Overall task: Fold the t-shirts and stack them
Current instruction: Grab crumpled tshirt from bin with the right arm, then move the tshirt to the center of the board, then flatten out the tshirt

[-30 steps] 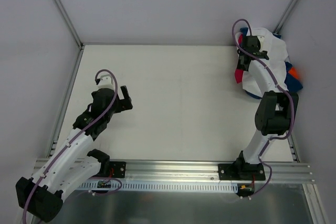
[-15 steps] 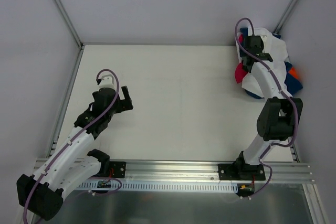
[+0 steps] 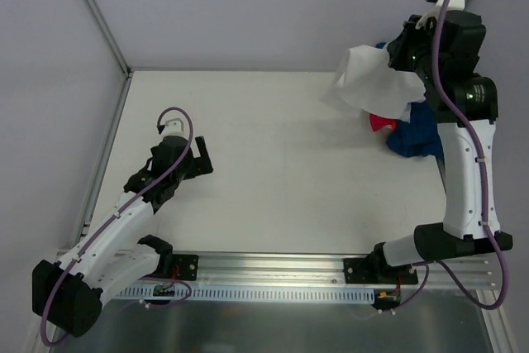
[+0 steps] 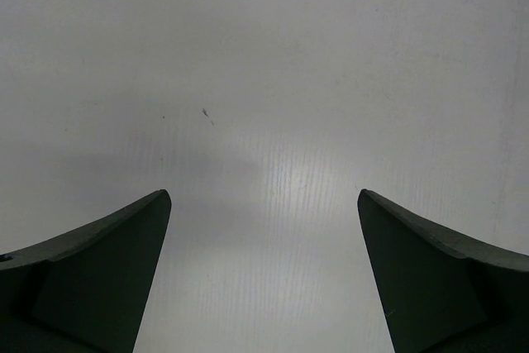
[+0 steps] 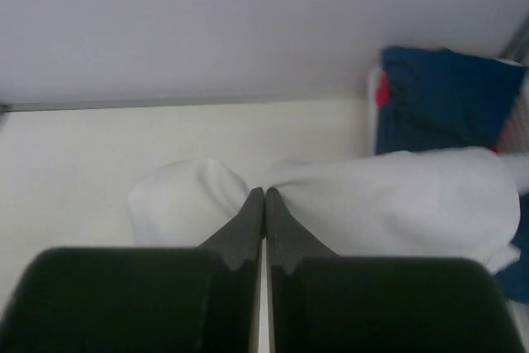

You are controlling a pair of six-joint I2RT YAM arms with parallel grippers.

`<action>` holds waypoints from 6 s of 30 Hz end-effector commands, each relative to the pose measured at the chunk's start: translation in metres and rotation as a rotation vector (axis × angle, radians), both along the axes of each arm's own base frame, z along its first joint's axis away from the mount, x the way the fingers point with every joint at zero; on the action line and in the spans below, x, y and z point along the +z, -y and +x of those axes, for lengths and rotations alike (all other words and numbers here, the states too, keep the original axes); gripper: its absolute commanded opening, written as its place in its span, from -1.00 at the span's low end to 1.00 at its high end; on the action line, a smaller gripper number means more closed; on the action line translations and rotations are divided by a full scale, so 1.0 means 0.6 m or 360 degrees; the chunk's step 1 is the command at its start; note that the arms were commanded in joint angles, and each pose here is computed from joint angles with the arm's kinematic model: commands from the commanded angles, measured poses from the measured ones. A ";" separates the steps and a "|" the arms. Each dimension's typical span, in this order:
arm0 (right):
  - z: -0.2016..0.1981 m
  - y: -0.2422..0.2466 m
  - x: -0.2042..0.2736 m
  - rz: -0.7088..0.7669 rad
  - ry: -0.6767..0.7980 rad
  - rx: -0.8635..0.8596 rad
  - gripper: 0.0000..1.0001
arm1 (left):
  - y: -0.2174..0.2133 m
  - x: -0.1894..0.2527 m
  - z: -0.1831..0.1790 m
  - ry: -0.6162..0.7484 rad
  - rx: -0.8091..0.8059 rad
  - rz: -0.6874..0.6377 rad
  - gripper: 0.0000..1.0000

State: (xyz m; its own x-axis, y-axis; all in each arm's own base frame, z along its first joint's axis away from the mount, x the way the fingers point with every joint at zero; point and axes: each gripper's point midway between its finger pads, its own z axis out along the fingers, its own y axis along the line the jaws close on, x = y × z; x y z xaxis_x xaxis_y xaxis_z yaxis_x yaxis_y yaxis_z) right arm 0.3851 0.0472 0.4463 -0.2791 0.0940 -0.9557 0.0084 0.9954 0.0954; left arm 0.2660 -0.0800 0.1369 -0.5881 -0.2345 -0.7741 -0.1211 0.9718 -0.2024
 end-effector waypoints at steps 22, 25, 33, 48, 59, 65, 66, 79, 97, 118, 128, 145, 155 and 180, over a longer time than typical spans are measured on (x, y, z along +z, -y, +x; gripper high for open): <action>-0.089 -0.422 0.075 0.1129 -0.0407 0.1754 -0.95 | 0.011 0.047 0.011 0.0134 0.0021 -0.0120 0.98; -0.056 -0.366 -0.062 0.0893 -0.0550 0.1339 -0.96 | 0.012 0.043 0.010 0.0124 0.0026 -0.0128 0.98; -0.067 -0.116 -0.423 0.0102 -0.1144 0.0097 -0.37 | 0.017 0.023 0.011 0.0058 0.0024 -0.0127 0.98; -0.215 -0.204 -0.480 0.0008 -0.1039 0.0372 0.79 | 0.155 -0.014 0.085 0.0152 -0.0425 -0.0382 0.98; -0.221 -0.314 -0.591 0.0164 -0.1203 0.0585 0.76 | 0.185 -0.045 0.165 0.0198 -0.0477 -0.0282 0.98; -0.196 -0.383 -0.598 0.0214 -0.1235 0.0696 0.73 | 0.197 -0.043 0.213 0.0249 -0.0460 -0.0242 0.98; -0.196 -0.388 -0.603 0.0205 -0.1249 0.0703 0.73 | 0.199 -0.044 0.218 0.0247 -0.0460 -0.0231 0.98; -0.207 -0.399 -0.590 0.0210 -0.1233 0.0734 0.72 | 0.181 -0.158 0.244 -0.0149 -0.0236 -0.0079 0.93; -0.243 -0.439 -0.637 0.0204 -0.1362 0.0775 0.72 | 0.190 -0.165 0.234 -0.0172 -0.0278 -0.0123 -0.89; -0.265 -0.438 -0.719 -0.0042 -0.1467 0.0626 0.07 | 0.177 -0.148 0.227 -0.0130 -0.0279 -0.0078 -1.00; -0.267 -0.436 -0.756 -0.0095 -0.1524 0.0571 -0.99 | 0.172 -0.136 0.221 -0.0104 -0.0284 -0.0074 -1.00; -0.176 -0.326 -0.363 -0.0386 -0.0726 0.0376 -0.99 | 0.113 0.071 0.197 0.0221 -0.0205 0.0056 -1.00; -0.203 -0.152 -0.126 -0.0434 -0.0268 0.0064 -0.99 | 0.067 0.327 0.094 0.0648 -0.0184 0.0060 -1.00; -0.324 0.080 0.106 -0.0245 0.0253 -0.0246 -0.87 | -0.067 0.586 -0.084 0.1038 0.0002 -0.0019 -1.00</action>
